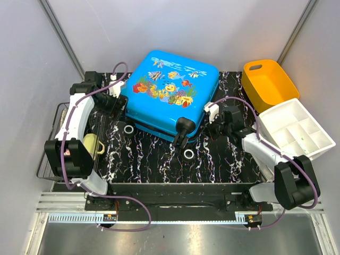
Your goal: Open, take out, and arrange the luggage
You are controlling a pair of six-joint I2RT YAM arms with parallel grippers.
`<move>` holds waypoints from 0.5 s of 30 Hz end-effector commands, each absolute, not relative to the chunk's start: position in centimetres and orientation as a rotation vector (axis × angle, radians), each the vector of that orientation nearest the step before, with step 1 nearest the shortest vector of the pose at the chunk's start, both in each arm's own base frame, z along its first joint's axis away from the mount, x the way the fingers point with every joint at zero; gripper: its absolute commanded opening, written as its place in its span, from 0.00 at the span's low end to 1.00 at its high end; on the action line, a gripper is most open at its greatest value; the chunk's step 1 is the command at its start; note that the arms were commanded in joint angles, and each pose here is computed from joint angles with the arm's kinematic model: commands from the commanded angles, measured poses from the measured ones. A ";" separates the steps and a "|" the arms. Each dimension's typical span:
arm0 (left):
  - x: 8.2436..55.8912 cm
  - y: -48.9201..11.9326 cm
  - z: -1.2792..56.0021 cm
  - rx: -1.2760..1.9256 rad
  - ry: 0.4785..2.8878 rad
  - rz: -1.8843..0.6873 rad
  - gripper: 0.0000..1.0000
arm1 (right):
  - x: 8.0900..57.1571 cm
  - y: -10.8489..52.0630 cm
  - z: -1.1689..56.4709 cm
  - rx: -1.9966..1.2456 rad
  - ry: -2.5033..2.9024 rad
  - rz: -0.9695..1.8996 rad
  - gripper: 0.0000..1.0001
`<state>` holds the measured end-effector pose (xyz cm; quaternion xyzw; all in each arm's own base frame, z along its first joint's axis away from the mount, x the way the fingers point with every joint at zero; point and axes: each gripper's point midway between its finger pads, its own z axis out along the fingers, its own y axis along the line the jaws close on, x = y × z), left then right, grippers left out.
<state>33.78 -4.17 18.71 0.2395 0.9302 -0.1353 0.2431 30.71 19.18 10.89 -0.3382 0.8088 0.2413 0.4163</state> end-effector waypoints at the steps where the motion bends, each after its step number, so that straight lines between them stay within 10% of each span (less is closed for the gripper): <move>1: 35.6 -2.1 18.4 0.708 2.529 -0.223 0.92 | 30.3 20.9 13.0 -0.862 1.963 0.704 0.00; 15: 36.3 -2.7 18.8 0.693 2.493 -0.269 0.91 | 31.2 20.9 12.3 -0.930 1.988 0.669 0.16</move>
